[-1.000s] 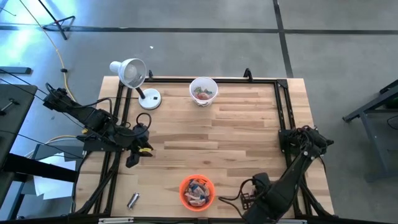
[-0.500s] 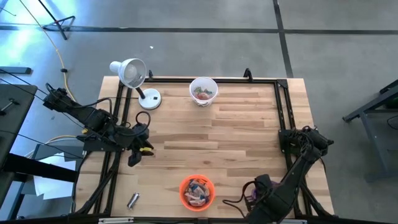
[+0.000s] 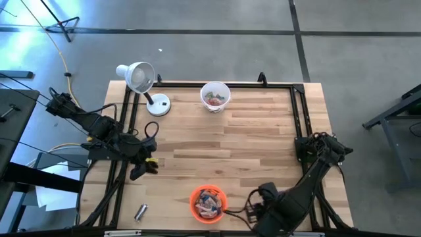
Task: Organize candy in baskets
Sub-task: Put the dark brown chocolate bar into the dark purple bucket
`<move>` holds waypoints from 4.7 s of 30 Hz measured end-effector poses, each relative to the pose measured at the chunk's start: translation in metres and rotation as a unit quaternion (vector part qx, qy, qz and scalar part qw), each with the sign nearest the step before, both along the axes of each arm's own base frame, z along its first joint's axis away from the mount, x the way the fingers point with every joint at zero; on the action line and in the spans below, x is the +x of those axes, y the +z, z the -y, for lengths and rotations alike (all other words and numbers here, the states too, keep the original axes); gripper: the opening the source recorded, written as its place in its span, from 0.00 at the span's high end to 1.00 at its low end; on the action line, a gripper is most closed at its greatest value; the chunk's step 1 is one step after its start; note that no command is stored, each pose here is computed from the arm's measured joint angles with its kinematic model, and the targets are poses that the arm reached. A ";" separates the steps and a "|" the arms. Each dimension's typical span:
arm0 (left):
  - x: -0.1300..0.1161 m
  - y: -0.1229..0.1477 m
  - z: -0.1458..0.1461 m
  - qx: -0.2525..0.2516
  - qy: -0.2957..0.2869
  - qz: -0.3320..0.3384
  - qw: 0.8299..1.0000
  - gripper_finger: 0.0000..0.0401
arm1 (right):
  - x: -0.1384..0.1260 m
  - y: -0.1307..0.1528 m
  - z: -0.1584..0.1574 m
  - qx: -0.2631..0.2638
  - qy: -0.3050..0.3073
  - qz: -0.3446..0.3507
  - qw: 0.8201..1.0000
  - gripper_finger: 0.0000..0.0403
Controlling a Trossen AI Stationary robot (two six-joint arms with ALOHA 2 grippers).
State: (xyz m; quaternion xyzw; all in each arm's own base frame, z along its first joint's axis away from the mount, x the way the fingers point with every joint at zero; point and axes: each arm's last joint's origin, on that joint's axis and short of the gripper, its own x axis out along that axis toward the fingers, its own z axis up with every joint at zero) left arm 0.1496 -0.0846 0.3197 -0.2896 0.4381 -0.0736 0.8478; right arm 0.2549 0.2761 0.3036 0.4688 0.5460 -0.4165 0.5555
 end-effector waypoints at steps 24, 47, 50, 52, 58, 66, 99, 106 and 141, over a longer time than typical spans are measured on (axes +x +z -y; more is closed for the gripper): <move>-0.040 -0.019 0.089 -0.122 0.029 -0.154 0.980 0.71 | 0.042 0.102 0.044 -0.142 0.060 0.322 0.934 0.57; -0.043 -0.083 0.132 0.045 0.089 -0.251 0.963 0.71 | 0.057 0.099 0.063 -0.060 0.056 0.272 0.959 0.57; -0.049 -0.090 0.136 0.057 0.077 -0.301 0.949 0.71 | 0.057 0.099 0.063 -0.060 0.056 0.272 0.959 0.57; -0.054 -0.096 0.142 0.064 0.075 -0.308 0.946 0.71 | 0.057 0.099 0.063 -0.060 0.056 0.272 0.959 0.57; -0.055 -0.116 0.170 0.046 0.064 -0.282 0.956 0.71 | 0.057 0.099 0.063 -0.060 0.056 0.272 0.959 0.57; -0.048 -0.134 0.190 0.022 0.062 -0.260 0.963 0.67 | 0.057 0.099 0.063 -0.060 0.056 0.272 0.959 0.57; -0.039 -0.170 0.191 0.087 0.110 -0.299 0.944 0.46 | 0.057 0.099 0.063 -0.060 0.056 0.272 0.959 0.57; -0.038 -0.186 0.194 0.113 0.120 -0.312 0.936 0.46 | 0.057 0.099 0.063 -0.060 0.056 0.272 0.959 0.57; -0.011 -0.116 0.154 0.054 0.122 -0.203 0.970 0.95 | 0.058 0.099 0.062 -0.058 0.055 0.275 0.958 0.57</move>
